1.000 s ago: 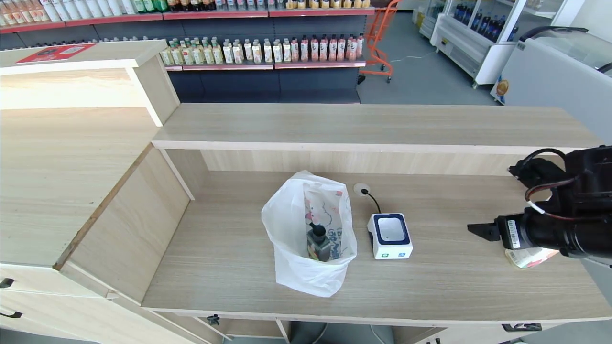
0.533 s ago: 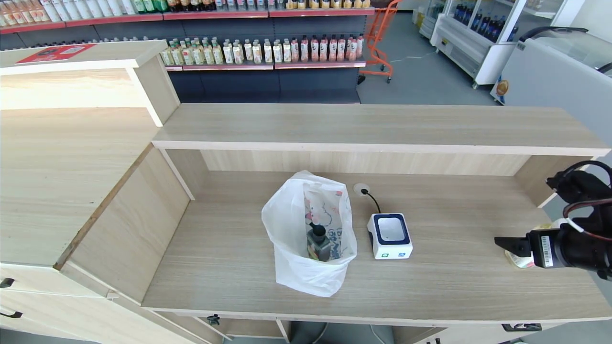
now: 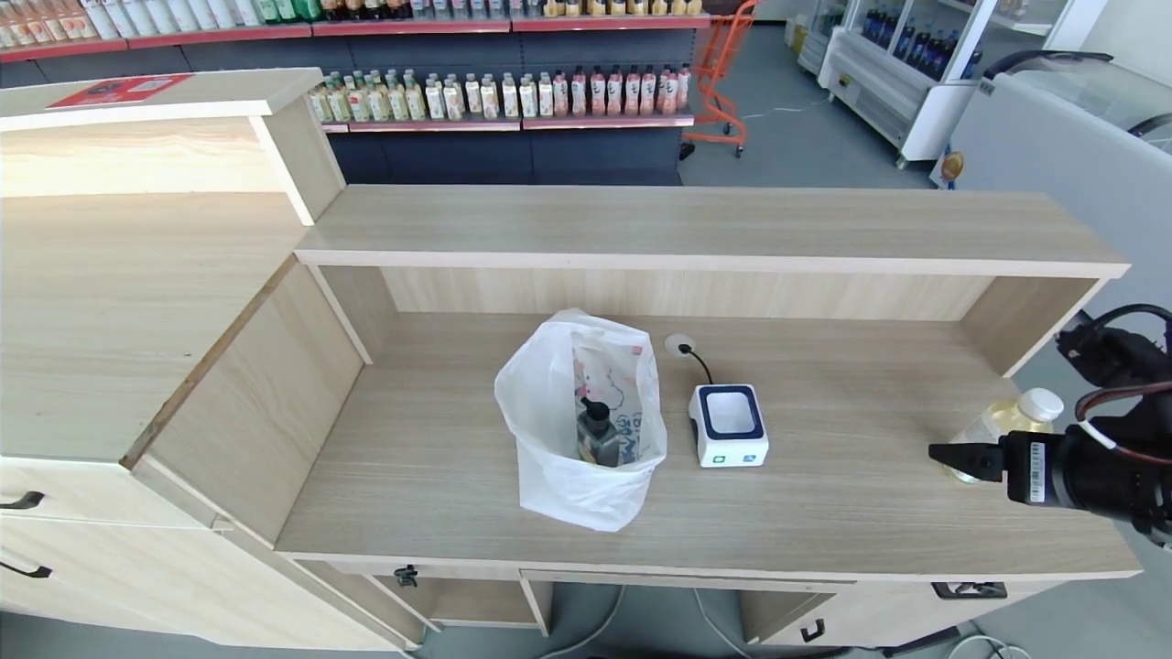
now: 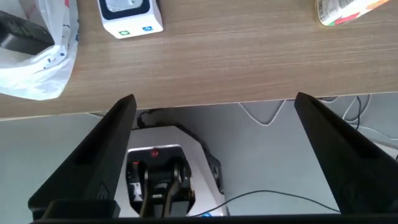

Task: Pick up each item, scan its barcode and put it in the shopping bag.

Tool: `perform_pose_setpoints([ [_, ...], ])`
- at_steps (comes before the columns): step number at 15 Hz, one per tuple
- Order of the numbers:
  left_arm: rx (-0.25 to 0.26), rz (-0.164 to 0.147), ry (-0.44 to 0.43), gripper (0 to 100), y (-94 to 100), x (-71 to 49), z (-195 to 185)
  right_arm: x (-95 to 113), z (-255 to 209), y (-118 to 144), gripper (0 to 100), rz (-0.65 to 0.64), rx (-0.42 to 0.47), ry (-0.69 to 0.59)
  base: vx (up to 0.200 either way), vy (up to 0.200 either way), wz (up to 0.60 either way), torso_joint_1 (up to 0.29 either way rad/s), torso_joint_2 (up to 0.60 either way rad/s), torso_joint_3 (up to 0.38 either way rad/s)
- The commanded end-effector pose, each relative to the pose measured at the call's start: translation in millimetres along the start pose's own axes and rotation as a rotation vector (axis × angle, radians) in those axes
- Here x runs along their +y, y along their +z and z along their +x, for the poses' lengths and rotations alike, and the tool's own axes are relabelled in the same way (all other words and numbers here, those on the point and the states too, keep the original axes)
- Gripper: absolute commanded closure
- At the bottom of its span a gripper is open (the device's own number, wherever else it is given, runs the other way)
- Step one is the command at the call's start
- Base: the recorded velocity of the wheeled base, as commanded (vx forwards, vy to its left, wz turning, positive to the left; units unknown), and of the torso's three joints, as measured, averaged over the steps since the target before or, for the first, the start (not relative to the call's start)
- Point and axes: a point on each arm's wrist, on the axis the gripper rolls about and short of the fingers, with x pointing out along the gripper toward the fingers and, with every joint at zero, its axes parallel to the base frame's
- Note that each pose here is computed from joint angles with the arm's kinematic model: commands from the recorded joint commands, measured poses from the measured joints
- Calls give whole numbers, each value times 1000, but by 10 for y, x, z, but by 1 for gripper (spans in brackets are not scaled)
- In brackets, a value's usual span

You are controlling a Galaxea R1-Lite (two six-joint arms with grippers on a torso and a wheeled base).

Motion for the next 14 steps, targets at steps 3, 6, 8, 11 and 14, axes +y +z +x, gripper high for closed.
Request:
perform_pose_setpoints([
  [3, 2, -1, 1, 0, 0, 0, 1, 51, -25, 25, 0, 107, -7, 72, -200, -200, 0, -9, 1, 1],
  [6, 2, -1, -1, 0, 0, 0, 1, 52, -21, 39, 0, 123, -21, 81, 0, -133, 0, -3, -2, 0],
  [8, 2, 1, -1, 0, 0, 0, 1, 67, -16, 84, 0, 152, -58, 133, 0, -200, 0, -2, -5, 7],
  [11, 2, 3, 1, 0, 0, -1, 1, 82, 40, 138, 0, 192, -102, 178, 0, -200, 0, 12, 1, 2],
  [14, 2, 3, -1, 0, 0, 0, 1, 19, 142, 101, 0, 196, -91, 146, 0, -200, 0, 1, 2, 2],
])
